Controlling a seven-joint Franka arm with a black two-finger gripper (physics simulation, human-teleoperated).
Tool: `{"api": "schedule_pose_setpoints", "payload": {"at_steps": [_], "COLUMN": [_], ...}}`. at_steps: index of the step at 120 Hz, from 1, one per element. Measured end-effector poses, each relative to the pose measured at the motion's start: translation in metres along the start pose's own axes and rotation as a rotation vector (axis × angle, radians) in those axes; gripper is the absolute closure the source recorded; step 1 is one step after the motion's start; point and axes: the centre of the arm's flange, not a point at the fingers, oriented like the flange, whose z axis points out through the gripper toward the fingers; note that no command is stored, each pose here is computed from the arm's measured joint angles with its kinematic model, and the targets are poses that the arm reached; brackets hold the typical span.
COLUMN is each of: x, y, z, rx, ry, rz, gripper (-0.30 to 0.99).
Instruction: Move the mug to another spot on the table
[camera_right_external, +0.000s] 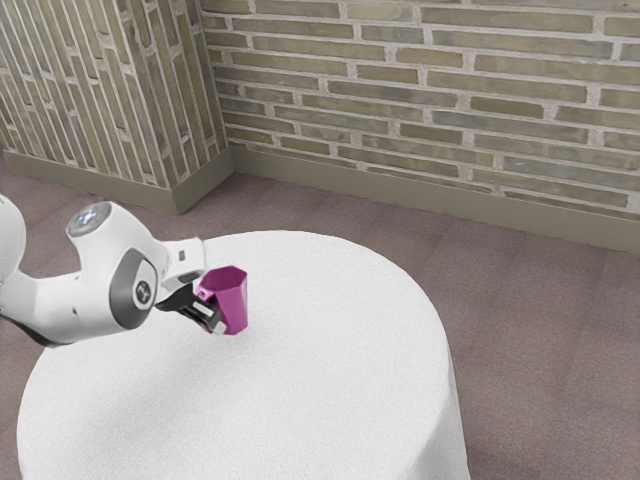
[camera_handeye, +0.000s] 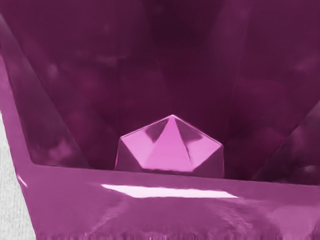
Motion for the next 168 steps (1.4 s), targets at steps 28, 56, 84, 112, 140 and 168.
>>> {"api": "schedule_pose_setpoints", "payload": {"at_steps": [28,56,84,112,140,168], "x": [-0.026,-0.046,-0.056,-0.060,-0.062,-0.078], "y": [0.034,0.036,0.036,0.041,0.048,0.034], "z": [0.001,-0.002,0.006,0.016,0.013,0.014], "rx": [-0.018,-0.001,0.025,0.040,-0.008,-0.113], "ry": [0.018,0.036,0.028,0.014,-0.009,-0.124], "rz": [0.057,0.076,0.106,0.139,0.114,-0.002], "gripper": [0.64,0.73,0.76,0.61,0.22,0.08]}}
